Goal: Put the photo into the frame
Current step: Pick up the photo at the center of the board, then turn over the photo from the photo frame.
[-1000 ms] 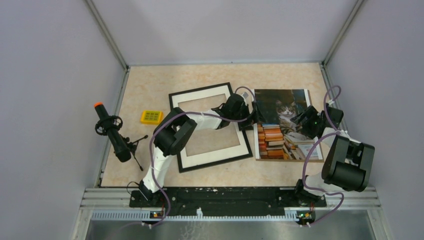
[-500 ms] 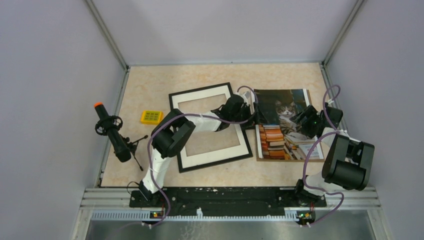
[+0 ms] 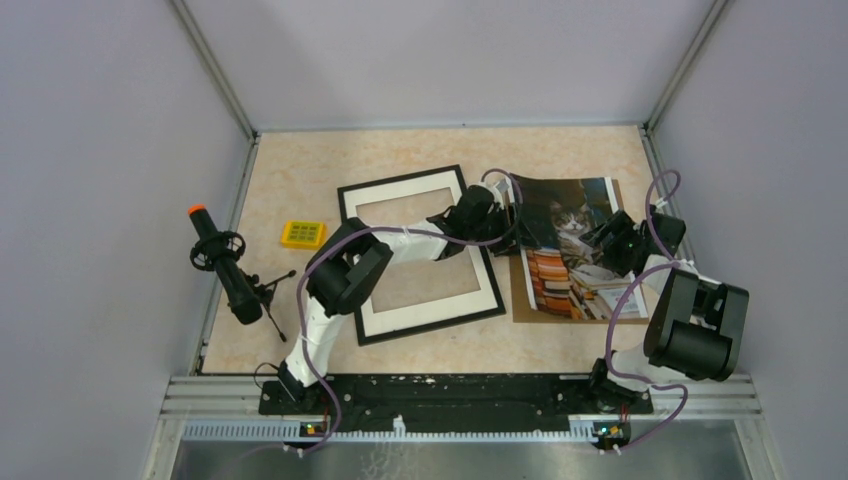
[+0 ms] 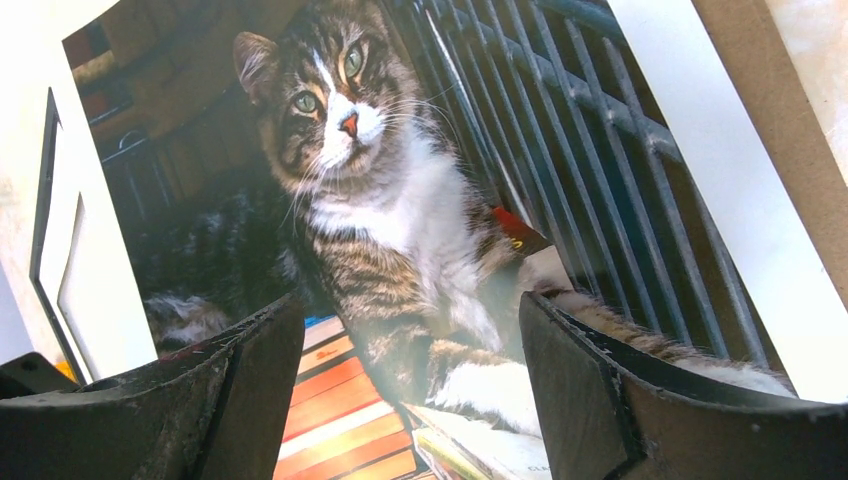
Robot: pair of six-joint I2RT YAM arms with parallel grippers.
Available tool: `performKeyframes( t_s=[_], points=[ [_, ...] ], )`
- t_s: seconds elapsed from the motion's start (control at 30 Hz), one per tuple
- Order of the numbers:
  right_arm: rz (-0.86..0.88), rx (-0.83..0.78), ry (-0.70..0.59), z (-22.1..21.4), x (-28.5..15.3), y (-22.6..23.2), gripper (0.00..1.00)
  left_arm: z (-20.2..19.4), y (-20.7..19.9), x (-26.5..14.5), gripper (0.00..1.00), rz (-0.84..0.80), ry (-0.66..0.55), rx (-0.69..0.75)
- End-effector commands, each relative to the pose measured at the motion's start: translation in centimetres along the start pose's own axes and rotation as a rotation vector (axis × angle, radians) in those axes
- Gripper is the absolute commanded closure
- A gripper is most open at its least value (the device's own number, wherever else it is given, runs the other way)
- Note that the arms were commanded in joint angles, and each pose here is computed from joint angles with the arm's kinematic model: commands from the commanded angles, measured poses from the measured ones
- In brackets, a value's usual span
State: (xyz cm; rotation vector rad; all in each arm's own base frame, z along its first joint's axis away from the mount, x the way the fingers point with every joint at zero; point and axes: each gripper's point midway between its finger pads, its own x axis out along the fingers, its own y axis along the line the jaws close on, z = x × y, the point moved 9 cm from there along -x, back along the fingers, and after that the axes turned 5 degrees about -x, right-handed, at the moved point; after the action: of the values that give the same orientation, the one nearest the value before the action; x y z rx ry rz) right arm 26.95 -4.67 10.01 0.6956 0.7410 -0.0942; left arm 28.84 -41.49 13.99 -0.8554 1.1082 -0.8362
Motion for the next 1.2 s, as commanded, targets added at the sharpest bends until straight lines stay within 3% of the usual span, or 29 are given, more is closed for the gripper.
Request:
performKeyframes(
  t_s=[0.0,0.33,0.57,0.7,0.77,0.97,1.17],
  points=[
    [-0.107,0.043,0.149,-3.8,-0.5,-1.5,0.22,1.1,0.1,0.9,0.50,0.054,-0.024,0.002],
    [-0.141,-0.105,0.041,-1.7,-2.4,0.9,0.17,2.4,-0.1,1.2,1.00,0.137,-0.005,0.052],
    [-0.103,-0.382,-0.087,-0.9,-6.0,8.5,0.09,5.7,-3.1,-4.3,1.00,0.125,-0.003,0.095],
    [-0.011,-0.417,-0.118,0.2,-8.3,11.7,0.09,7.3,-6.3,-9.9,1.00,0.128,-0.018,0.178],
    [0.020,-0.418,-0.128,0.5,-9.1,12.4,0.09,8.0,-7.6,-13.4,1.00,0.209,-0.056,0.245],
    [0.098,-0.415,-0.123,0.9,-9.8,13.8,0.09,6.1,-12.4,-26.0,1.00,0.525,-0.249,0.466],
    [0.149,-0.420,-0.083,0.5,-8.4,14.6,0.09,3.4,-16.0,-38.9,1.00,0.832,-0.603,0.501]
  ],
)
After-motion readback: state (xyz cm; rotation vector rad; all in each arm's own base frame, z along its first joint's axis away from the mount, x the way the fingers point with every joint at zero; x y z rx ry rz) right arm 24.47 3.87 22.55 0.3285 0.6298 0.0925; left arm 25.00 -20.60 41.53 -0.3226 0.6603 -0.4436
